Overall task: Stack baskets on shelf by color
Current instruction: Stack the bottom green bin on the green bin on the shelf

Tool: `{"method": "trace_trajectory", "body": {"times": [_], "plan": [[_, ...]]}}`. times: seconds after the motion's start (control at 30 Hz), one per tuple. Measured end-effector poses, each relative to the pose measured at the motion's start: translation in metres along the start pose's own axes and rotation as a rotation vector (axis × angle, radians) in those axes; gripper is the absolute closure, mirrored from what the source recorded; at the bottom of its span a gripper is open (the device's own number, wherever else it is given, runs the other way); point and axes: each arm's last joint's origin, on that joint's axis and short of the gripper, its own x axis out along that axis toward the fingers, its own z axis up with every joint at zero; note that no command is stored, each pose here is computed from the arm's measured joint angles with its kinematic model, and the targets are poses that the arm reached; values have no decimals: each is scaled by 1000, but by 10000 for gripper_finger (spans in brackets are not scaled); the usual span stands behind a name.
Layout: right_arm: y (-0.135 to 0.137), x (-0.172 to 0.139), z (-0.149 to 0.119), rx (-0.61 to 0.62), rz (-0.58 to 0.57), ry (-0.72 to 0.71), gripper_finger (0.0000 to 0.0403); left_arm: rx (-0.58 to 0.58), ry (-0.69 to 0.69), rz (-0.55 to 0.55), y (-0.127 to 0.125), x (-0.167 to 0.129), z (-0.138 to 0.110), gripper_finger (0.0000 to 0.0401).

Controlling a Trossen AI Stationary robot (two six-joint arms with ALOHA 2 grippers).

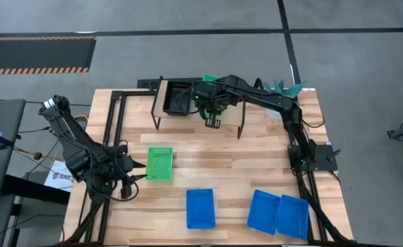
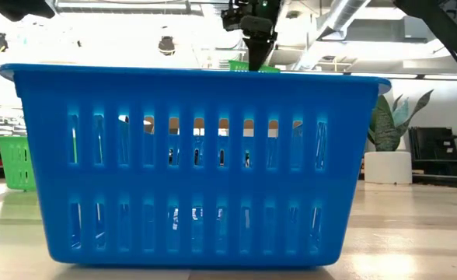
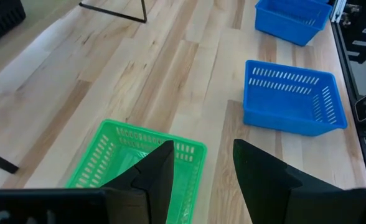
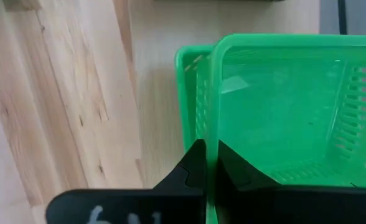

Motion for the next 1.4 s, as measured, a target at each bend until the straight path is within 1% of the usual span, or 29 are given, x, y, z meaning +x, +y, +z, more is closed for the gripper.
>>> {"method": "trace_trajectory", "body": {"times": [0.1,0.2,0.53,0.67,0.77,0.83,0.9,1.03,1.17,1.23,1.4], "plan": [[0,0,-1,-33,1,9,379,-1,6,-4,0,0,0,248],[0,0,-1,-54,1,9,369,0,6,-5,0,0,0,248],[0,0,-1,-73,1,9,302,0,6,-5,0,0,0,248],[-3,-11,-5,-40,-3,-15,274,1,7,-4,0,0,0,248],[-6,-25,-11,37,-7,-37,260,1,6,-4,0,0,0,248],[-9,-32,-18,86,-22,-14,256,1,6,-4,0,0,0,248],[-12,-37,-22,136,-77,-14,257,0,3,-2,0,0,0,248],[-22,-36,-28,164,-96,2,266,1,-1,1,0,0,0,248],[-33,-21,-35,186,-103,66,275,1,0,0,0,0,0,248],[-41,-15,-39,217,-108,94,278,1,0,0,0,0,0,248],[-52,10,-47,236,-100,191,279,10,-1,1,0,0,0,248]]}}
